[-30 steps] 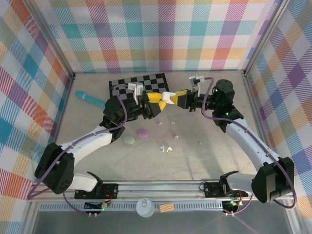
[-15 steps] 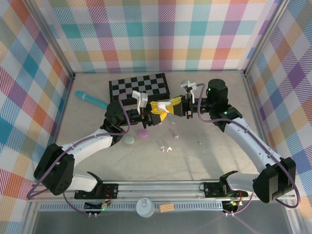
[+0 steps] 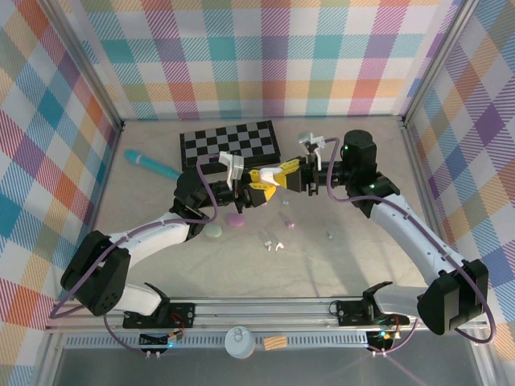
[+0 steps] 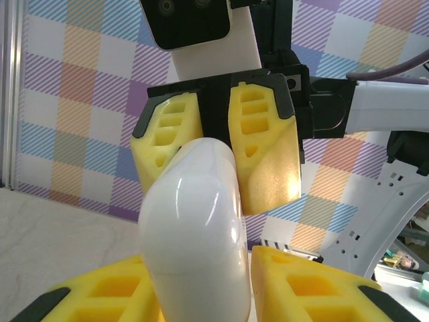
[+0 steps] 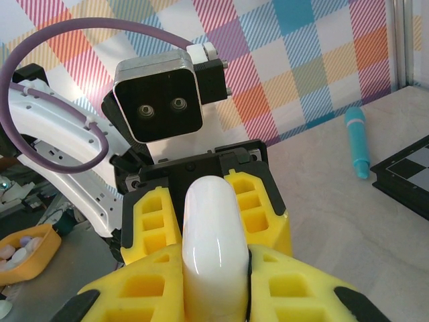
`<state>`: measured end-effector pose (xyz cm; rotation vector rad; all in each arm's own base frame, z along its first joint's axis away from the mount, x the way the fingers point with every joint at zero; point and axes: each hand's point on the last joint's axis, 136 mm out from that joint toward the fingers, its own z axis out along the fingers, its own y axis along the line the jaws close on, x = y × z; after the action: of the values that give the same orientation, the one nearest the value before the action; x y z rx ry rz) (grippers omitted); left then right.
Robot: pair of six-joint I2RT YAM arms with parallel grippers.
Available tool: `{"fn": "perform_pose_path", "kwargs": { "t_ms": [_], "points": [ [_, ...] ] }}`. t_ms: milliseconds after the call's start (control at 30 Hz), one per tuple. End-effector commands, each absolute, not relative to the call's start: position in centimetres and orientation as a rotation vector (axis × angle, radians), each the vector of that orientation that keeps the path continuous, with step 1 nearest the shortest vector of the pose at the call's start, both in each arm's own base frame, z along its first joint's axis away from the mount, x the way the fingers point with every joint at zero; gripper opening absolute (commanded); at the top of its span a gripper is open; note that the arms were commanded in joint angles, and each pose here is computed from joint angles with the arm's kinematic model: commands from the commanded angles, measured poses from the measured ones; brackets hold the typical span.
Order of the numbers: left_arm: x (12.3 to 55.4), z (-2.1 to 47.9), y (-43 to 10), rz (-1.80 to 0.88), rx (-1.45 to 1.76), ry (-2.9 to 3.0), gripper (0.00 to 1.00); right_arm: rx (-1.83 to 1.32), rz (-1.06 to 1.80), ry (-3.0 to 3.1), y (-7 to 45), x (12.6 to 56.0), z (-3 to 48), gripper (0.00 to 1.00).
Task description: Insert wireless bluetooth earbuds into charging case
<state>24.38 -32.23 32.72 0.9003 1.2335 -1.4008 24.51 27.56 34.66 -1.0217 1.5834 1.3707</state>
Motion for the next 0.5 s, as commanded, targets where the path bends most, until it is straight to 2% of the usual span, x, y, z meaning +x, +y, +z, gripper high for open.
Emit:
{"fn": "perform_pose_path", "kwargs": {
  "t_ms": [0,333,467],
  "points": [
    [23.22,34.4,-32.33,-1.414,0.947,1.153,0.35,-1.087,1.375,1.529,27.41,23.09,35.17,0.17],
    [23.29,34.48,-32.4,-1.418,0.947,1.171,0.35,-1.106,1.377,1.537,27.37,22.78,34.96,0.17],
    [23.3,34.37,-32.55,-1.428,0.955,1.178,0.25,-1.107,1.376,1.54,27.35,22.81,34.86,0.17]
  ]
}}
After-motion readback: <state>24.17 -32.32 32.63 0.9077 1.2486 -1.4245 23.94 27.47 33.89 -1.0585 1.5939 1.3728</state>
